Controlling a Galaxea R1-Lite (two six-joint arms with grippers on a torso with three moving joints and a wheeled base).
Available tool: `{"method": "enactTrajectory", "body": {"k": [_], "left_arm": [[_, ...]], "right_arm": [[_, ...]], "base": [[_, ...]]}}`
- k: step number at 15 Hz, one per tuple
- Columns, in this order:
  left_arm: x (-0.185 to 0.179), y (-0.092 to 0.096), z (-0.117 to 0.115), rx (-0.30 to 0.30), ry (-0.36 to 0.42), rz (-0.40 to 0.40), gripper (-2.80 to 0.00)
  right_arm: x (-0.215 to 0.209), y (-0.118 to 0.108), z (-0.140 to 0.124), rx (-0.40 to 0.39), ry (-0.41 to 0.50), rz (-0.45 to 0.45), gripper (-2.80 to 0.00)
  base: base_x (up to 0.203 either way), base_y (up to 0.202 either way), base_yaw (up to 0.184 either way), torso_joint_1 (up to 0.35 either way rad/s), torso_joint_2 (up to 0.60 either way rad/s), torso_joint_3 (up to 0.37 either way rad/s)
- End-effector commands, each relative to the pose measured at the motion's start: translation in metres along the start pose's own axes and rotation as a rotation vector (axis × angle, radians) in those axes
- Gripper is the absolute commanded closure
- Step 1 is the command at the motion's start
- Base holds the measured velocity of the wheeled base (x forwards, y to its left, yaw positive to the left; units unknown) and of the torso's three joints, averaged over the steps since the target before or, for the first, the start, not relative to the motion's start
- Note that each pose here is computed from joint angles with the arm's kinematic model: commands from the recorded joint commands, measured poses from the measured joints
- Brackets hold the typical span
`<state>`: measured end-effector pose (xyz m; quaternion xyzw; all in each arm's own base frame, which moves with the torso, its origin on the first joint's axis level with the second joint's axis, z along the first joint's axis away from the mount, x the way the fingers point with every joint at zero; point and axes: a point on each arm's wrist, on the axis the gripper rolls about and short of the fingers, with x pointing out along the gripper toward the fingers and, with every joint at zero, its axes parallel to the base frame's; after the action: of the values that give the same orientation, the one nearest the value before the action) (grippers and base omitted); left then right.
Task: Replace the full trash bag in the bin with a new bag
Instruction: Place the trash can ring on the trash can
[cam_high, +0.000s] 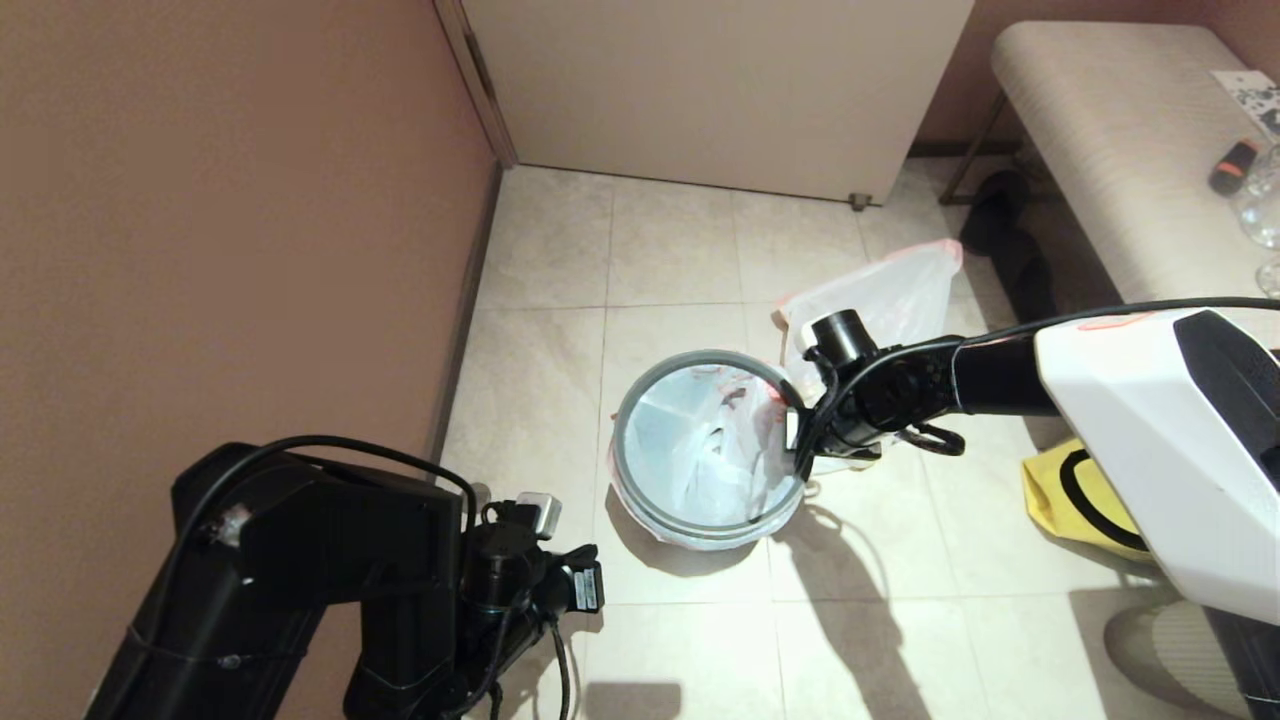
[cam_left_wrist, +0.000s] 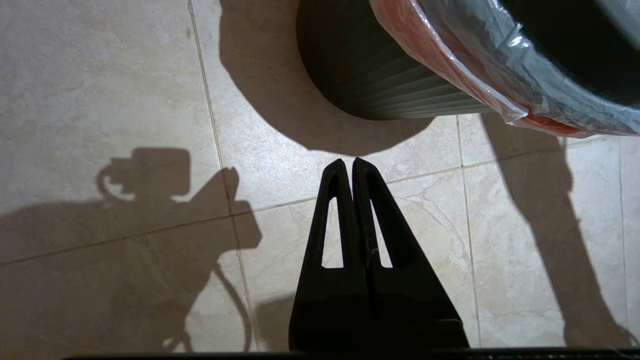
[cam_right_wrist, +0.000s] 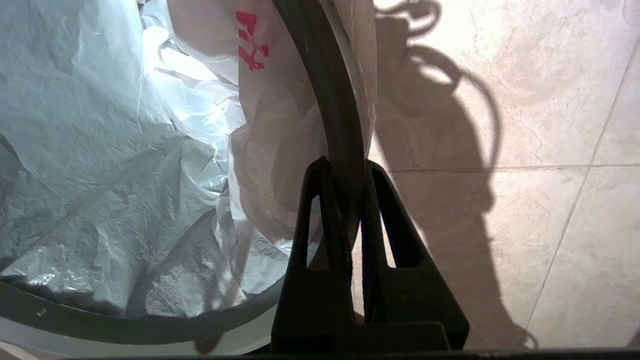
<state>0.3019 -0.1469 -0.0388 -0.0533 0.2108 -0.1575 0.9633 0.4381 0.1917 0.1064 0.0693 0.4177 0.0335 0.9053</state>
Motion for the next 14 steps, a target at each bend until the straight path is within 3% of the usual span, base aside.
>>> {"method": "enactTrajectory", "body": {"k": [1, 8, 10, 14], "left_arm": [[0.0, -0.001, 0.004, -0.006, -0.045, -0.009, 0.0], [0.0, -0.001, 0.005, -0.006, -0.047, -0.008, 0.0], [-0.001, -0.001, 0.006, -0.006, -0.048, -0.01, 0.0], [0.0, -0.001, 0.005, -0.006, -0.048, -0.01, 0.0]], "right_arm": [[0.016, -0.001, -0.008, -0.005, 0.031, -0.015, 0.0], [0.015, 0.005, -0.006, -0.011, -0.001, 0.004, 0.0], [0.013, 0.005, -0.005, -0.01, -0.006, 0.007, -2.8], [-0.015, 0.012, 0.004, -0.015, -0.049, 0.013, -2.8]], "base": [[0.0, 0.0, 0.0, 0.0, 0.0, 0.0], [0.0, 0.0, 0.0, 0.0, 0.0, 0.0], [0.0, 0.0, 0.0, 0.0, 0.0, 0.0], [0.0, 0.0, 0.0, 0.0, 0.0, 0.0]]}}
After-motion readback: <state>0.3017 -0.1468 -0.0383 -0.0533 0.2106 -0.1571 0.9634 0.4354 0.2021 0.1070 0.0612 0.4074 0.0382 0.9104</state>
